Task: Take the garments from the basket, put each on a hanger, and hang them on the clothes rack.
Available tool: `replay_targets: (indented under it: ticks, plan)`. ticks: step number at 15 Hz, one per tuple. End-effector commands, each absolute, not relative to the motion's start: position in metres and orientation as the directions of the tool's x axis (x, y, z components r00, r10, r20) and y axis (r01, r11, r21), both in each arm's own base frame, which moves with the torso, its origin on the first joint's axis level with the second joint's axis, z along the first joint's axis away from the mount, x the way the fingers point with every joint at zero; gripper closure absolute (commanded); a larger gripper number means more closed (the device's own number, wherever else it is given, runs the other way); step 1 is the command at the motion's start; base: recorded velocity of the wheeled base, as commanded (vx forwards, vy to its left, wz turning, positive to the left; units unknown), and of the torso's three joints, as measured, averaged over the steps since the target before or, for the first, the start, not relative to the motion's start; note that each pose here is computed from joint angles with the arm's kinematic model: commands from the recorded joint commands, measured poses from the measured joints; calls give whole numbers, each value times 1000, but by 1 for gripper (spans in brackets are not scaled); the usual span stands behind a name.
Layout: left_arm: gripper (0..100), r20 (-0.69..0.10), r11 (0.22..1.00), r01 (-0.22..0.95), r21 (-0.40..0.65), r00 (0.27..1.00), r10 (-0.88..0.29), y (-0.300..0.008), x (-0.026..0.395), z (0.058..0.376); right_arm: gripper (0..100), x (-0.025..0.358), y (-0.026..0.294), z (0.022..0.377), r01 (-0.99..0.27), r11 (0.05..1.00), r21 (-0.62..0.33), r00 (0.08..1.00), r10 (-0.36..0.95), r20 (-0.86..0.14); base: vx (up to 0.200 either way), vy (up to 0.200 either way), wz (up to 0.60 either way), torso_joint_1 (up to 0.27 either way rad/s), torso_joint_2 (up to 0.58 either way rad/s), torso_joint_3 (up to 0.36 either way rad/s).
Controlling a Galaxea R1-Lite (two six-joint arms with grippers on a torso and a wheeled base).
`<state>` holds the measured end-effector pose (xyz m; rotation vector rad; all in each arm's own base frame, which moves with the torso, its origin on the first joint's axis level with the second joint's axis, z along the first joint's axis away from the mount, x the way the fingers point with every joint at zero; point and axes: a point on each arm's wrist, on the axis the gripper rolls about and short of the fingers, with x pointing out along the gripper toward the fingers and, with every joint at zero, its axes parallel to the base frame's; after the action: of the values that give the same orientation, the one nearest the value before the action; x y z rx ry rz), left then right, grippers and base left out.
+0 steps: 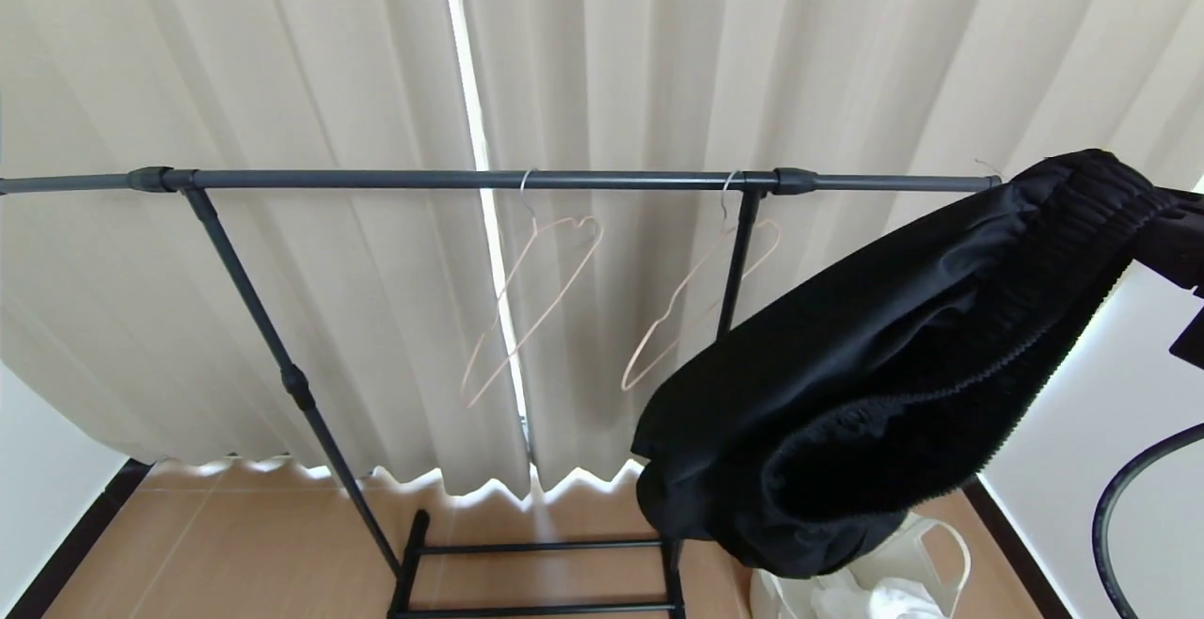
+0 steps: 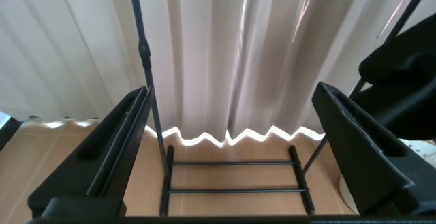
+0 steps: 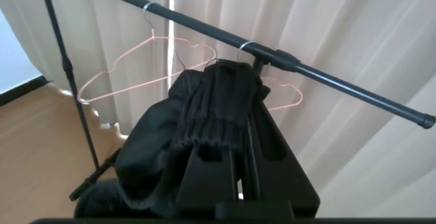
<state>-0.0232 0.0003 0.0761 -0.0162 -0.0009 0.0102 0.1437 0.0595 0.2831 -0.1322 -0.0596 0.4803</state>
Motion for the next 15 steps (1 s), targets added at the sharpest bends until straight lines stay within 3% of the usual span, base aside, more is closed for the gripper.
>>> replay_targets:
  ticks: [1, 4, 12, 14, 15]
  plan:
    - [0, 0, 1000, -9, -17, 1000, 9, 0, -23, 76, 100, 143, 59, 283, -457, 878, -142, 885, 464, 26, 0, 200, 0, -22, -12, 7]
    - [0, 0, 1000, -9, -15, 1000, 9, 0, -23, 76, 100, 143, 59, 283, -456, 879, -142, 886, 463, 24, 0, 200, 0, 7, 5, 1]
    - [0, -17, 1000, 8, -3, 1000, -8, 0, -23, 76, 100, 148, 62, 268, -465, 865, -191, 884, 466, -43, 0, 0, 0, 0, 0, 0]
    - [0, -142, 999, 50, 15, 989, -47, 0, -13, 79, 100, 162, 73, 262, -481, 858, -182, 877, 473, -89, 0, 0, 0, 0, 0, 0]
    - [0, -258, 997, 70, 45, 965, -56, 0, -4, 82, 100, 170, 83, 260, -482, 861, -164, 876, 467, -124, 0, 0, 0, 0, 0, 0]
